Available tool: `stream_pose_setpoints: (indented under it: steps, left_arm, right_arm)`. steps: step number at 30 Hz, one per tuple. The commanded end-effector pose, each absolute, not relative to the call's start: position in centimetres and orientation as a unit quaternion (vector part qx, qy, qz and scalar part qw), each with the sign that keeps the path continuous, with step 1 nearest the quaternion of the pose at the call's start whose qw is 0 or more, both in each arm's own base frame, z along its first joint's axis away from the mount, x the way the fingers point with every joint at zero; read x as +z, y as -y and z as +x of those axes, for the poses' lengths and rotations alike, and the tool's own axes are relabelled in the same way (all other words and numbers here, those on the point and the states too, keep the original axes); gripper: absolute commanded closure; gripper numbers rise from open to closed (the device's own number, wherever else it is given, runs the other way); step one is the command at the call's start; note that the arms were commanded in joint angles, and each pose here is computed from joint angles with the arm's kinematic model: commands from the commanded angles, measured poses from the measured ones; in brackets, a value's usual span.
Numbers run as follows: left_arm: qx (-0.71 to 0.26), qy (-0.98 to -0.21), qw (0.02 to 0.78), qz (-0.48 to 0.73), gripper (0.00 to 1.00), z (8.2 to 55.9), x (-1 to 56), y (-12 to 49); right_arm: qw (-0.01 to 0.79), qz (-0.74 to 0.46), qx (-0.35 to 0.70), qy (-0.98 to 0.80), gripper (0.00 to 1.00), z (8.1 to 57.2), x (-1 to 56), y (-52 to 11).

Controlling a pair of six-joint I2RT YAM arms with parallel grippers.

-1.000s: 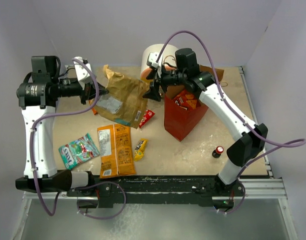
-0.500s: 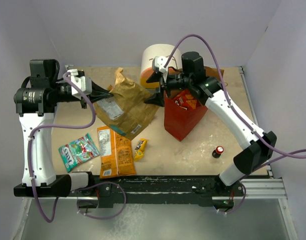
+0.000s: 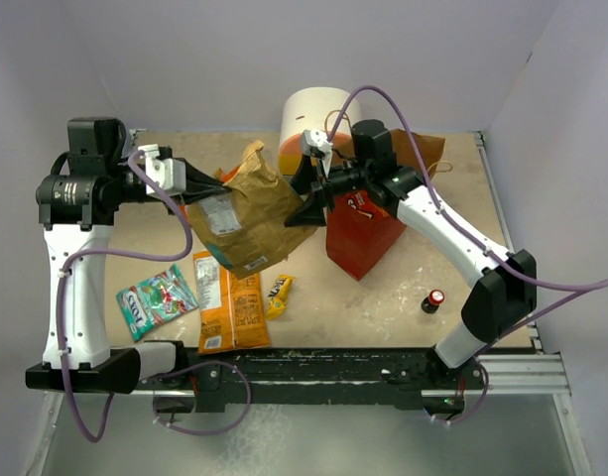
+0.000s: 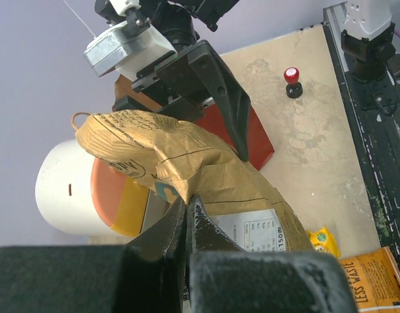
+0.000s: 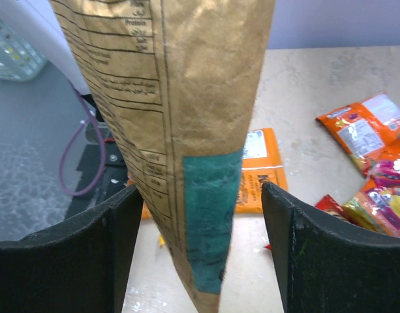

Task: Place the snacks into the paper bag
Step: Place the snack in the paper bag.

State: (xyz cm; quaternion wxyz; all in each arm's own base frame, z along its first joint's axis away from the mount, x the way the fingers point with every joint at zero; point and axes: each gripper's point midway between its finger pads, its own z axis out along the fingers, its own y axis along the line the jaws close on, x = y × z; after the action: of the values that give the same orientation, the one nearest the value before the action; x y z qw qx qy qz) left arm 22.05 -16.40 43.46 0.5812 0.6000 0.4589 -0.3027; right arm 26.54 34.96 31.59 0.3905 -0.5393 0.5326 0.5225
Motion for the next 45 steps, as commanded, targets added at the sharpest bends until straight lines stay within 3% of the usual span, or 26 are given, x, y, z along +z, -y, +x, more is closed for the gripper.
stream_pose_setpoints:
  steps: [1, 9, 14, 16, 20, 25, 31, 34, 37, 45]
  left_arm:
    - [-0.293, -0.408, 0.606, 0.617, 1.0, 21.7, 45.1, 16.9]
    - [-0.283, -0.418, 0.606, 0.615, 1.0, 22.8, 44.7, 16.8]
    - [-0.264, -0.423, 0.611, 0.615, 1.0, 23.0, 45.4, 16.5]
    - [-0.258, -0.424, 0.613, 0.615, 1.0, 22.8, 45.8, 16.5]
    - [-0.258, -0.425, 0.616, 0.612, 0.96, 22.3, 46.6, 16.4]
    - [-0.296, -0.414, 0.616, 0.602, 0.72, 21.3, 48.0, 17.0]
    - [-0.313, -0.434, 0.616, 0.579, 0.32, 22.6, 48.6, 17.0]
    - [-0.303, -0.45, 0.621, 0.565, 0.21, 23.7, 48.9, 16.8]
    - [-0.304, -0.456, 0.621, 0.56, 0.16, 24.2, 48.8, 16.8]
    - [-0.309, -0.472, 0.616, 0.55, 0.15, 25.3, 47.4, 16.7]
  right_arm:
    - [0.407, -0.543, 0.548, -0.49, 0.32, 24.9, 35.2, -34.8]
    - [0.43, -0.536, 0.531, -0.496, 0.64, 25.0, 36.1, -34.0]
    - [0.453, -0.531, 0.514, -0.498, 0.93, 25.6, 38.2, -33.7]
    - [0.472, -0.534, 0.492, -0.5, 1.0, 26.1, 39.3, -33.4]
    - [0.524, -0.551, 0.414, -0.499, 1.0, 27.2, 42.0, -31.9]
    - [0.574, -0.587, 0.309, -0.48, 1.0, 27.5, 44.6, -29.5]
    - [0.609, -0.606, 0.142, -0.492, 1.0, 29.0, 46.4, -25.1]
    - [0.615, -0.608, 0.063, -0.497, 1.0, 29.6, 47.6, -22.7]
    - [0.613, -0.613, -0.005, -0.498, 1.0, 29.9, 48.5, -20.6]
    - [0.583, -0.606, -0.159, -0.517, 1.0, 31.4, 50.0, -15.2]
